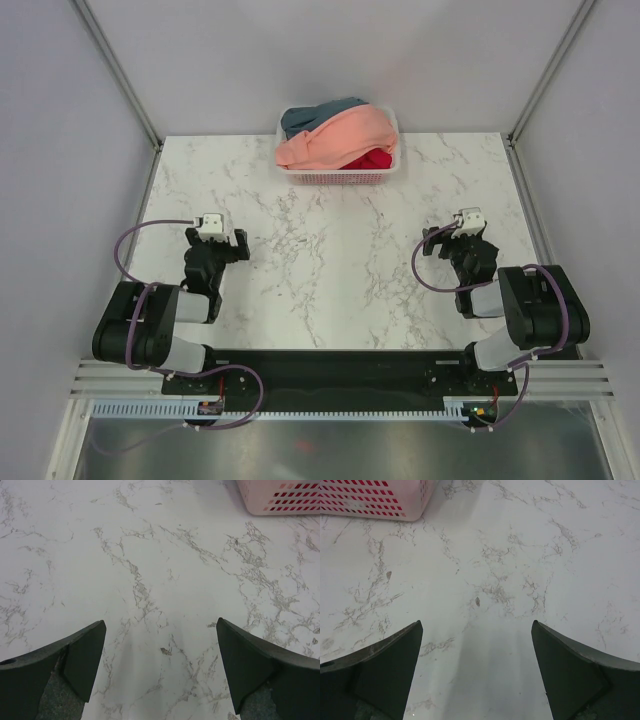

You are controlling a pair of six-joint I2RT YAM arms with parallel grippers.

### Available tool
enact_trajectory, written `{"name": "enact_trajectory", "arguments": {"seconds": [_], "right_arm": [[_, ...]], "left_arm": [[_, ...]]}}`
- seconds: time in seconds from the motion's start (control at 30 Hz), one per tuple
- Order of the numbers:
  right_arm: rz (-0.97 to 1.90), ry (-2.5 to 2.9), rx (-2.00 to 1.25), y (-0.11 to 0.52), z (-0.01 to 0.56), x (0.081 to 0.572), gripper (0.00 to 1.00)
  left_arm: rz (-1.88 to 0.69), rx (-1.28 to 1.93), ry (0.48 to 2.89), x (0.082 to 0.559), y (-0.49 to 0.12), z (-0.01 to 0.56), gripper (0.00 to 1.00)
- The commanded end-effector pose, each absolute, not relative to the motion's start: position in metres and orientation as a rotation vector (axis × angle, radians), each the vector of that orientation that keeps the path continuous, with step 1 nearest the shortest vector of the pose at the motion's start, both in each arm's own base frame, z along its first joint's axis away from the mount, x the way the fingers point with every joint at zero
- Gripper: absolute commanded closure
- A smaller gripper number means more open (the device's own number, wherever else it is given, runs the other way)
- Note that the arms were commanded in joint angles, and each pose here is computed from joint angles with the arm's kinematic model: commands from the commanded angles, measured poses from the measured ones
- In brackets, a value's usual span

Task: Fold and stack the t-shirts

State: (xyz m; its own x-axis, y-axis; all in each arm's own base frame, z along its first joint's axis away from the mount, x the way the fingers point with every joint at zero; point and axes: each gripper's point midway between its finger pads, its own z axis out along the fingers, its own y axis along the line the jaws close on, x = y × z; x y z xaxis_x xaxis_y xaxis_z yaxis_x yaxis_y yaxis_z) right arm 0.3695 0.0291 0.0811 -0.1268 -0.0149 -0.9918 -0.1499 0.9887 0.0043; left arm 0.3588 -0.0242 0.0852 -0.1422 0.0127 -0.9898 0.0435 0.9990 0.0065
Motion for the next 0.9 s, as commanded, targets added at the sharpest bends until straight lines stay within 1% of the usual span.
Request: {"name": "enact_trajectory", "arguments": {"seconds": [0.0,0.27,0.3,0.4,0.43,0.47,0.5,0.53,0.57,0.6,0.63,0.67,0.7,0.73,0.8,0.83,0.87], "right_arm": [[0.110,1.651,-0.127,0.028,0.094,0.376,0.02],[0.111,1.654,-0.118,0.028,0.093,0.376,0.02],[0.045,1.655,-0.049,0.014,0.095,0.379,0.02],[-0.022,1.623,0.118,-0.008,0.117,0.367,0.02],[-0.019,1.497,0.153,-0.013,0.167,0.360,0.02],[0.024,1.565,0.244,-0.013,0.160,0.352,0.02],[0.083,1.427,0.272,-0.011,0.224,0.346,0.02],[0.130,1.490,0.276,-0.003,0.223,0.339,0.02],[0.238,1.461,0.301,0.008,0.242,0.334,0.02],[0.335,1.376,0.292,0.018,0.285,0.323,0.02],[0.379,1.494,0.453,0.014,0.260,0.315,0.02],[0.487,1.487,0.645,0.014,0.260,0.309,0.02],[0.515,1.472,0.652,0.016,0.270,0.302,0.02],[0.627,1.552,0.545,0.043,0.266,0.295,0.02],[0.753,1.627,0.432,0.071,0.273,0.283,0.02],[0.803,1.733,0.427,0.082,0.256,0.274,0.02],[0.818,1.775,0.411,0.087,0.253,0.268,0.02]], "left_arm": [[0.001,0.064,1.635,0.368,-0.022,0.106,0.01],[0.003,0.063,1.634,0.369,-0.022,0.107,0.00],[0.000,0.062,1.632,0.369,-0.022,0.108,0.00],[0.004,0.064,1.632,0.369,-0.022,0.108,0.00],[0.001,0.064,1.632,0.369,-0.022,0.107,0.00],[0.002,0.063,1.632,0.369,-0.022,0.108,0.00],[0.005,0.063,1.634,0.369,-0.021,0.107,0.00],[0.004,0.064,1.634,0.368,-0.021,0.107,0.00],[0.006,0.064,1.632,0.369,-0.021,0.108,0.00],[0.001,0.064,1.635,0.369,-0.022,0.106,0.00],[0.003,0.060,1.637,0.368,-0.021,0.106,0.00],[0.001,0.064,1.637,0.368,-0.022,0.106,0.00],[0.001,0.064,1.635,0.369,-0.022,0.107,0.00],[0.000,0.063,1.635,0.368,-0.022,0.107,0.00],[0.000,0.063,1.636,0.369,-0.022,0.107,0.00],[0.001,0.064,1.638,0.368,-0.022,0.106,0.00],[0.000,0.063,1.636,0.369,-0.022,0.107,0.00]]}}
